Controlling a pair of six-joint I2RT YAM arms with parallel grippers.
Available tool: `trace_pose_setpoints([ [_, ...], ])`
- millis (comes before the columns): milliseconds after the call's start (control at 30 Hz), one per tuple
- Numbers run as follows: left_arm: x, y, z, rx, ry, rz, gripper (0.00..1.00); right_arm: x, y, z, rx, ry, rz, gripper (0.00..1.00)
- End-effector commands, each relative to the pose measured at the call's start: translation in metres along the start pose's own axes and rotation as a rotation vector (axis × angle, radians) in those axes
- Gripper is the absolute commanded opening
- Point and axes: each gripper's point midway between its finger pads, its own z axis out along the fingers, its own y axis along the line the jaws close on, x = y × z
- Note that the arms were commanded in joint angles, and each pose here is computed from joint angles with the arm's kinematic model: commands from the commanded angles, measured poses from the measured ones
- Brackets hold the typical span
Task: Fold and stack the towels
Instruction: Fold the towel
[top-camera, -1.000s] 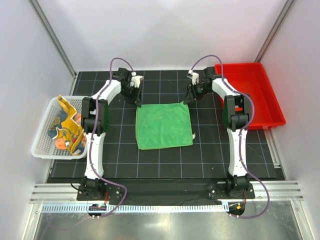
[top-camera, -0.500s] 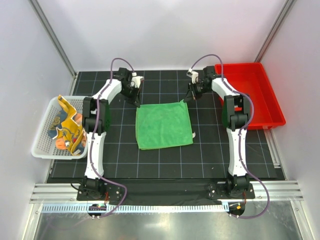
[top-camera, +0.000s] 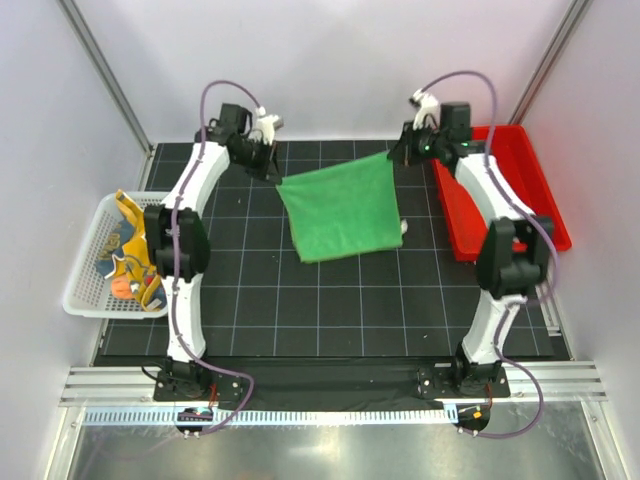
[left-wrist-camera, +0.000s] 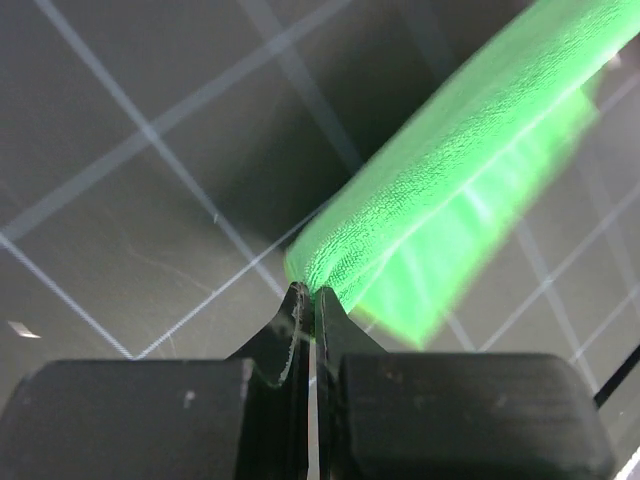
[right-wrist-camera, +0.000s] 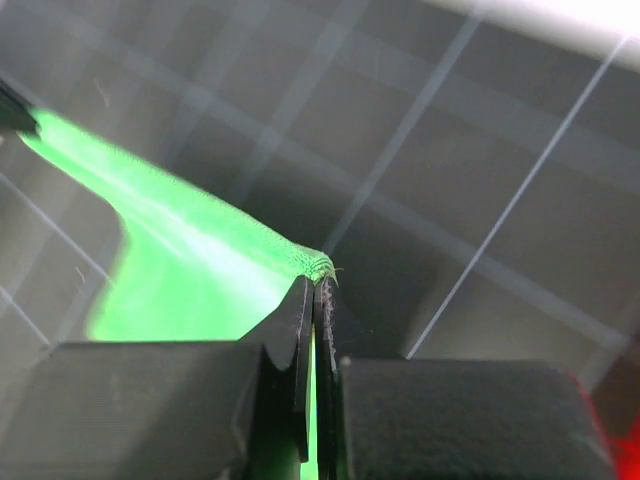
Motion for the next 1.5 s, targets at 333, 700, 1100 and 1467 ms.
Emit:
trace_pose_setpoints([
  [333, -0.070, -0.117, -0.151, 0.148, -0.360, 0.200, 0.00, -0.101, 0.077, -0.156, 0.133, -0.460, -0.155, 0.01],
  [700, 0.008, -0.190, -0.188, 0.199, -0.372, 0.213, 0.00, -0.012, 0.153, -0.231, 0.034, -0.530, -0.015, 0.01],
  [1100, 0.101, -0.214, -0.186, 0.196, -0.338, 0.151, 0.00, 0.078, 0.186, -0.267, -0.023, -0.488, 0.163, 0.01],
  [1467, 0.126, -0.258, -0.197, 0.293, -0.326, 0.104, 0.00, 0.094, 0.217, -0.295, -0.129, -0.552, 0.232, 0.01],
])
